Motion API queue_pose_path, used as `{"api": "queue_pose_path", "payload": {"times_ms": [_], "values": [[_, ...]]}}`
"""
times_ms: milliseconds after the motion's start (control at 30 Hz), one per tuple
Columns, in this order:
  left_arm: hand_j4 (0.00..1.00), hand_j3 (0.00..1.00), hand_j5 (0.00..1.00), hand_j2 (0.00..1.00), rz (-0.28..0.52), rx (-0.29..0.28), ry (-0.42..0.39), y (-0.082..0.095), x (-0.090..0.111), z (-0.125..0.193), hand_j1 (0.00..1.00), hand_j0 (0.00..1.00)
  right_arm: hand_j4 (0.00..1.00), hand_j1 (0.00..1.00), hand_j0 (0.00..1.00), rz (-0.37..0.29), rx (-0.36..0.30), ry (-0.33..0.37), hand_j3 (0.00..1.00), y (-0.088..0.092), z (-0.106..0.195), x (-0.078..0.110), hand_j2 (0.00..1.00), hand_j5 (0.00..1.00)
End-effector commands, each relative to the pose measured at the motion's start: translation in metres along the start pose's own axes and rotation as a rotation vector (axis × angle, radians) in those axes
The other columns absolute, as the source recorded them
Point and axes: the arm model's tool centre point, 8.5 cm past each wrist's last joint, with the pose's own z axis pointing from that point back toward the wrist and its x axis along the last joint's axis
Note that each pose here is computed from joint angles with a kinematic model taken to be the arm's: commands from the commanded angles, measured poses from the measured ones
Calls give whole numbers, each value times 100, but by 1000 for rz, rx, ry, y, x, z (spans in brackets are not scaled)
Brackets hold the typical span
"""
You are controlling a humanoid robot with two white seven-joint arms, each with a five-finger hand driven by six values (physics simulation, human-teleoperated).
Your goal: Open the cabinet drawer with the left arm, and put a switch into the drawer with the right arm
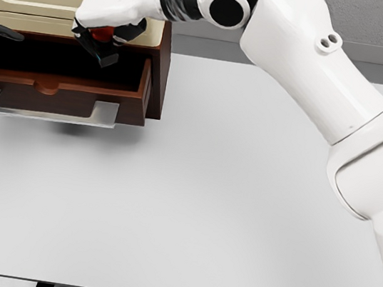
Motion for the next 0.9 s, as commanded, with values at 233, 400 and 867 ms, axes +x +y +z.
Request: {"api": "queue_pose_path", "payload": {"times_ms": [233, 400, 867], "values": [[100, 100, 100, 100, 3, 6, -4, 1, 1, 1, 100, 100, 100, 100, 100, 47, 65, 30, 100, 9, -2, -3, 100, 100], [100, 100, 100, 100, 5, 5, -4, 1, 0, 0, 100, 100, 100, 100, 100, 50, 64, 30, 100, 8, -2, -2, 100, 100], [100, 100, 100, 100, -8, -17, -53, -4, 13, -9, 100, 100, 100, 100, 100, 196, -62, -161, 100, -29, -13, 72, 100, 100]]}}
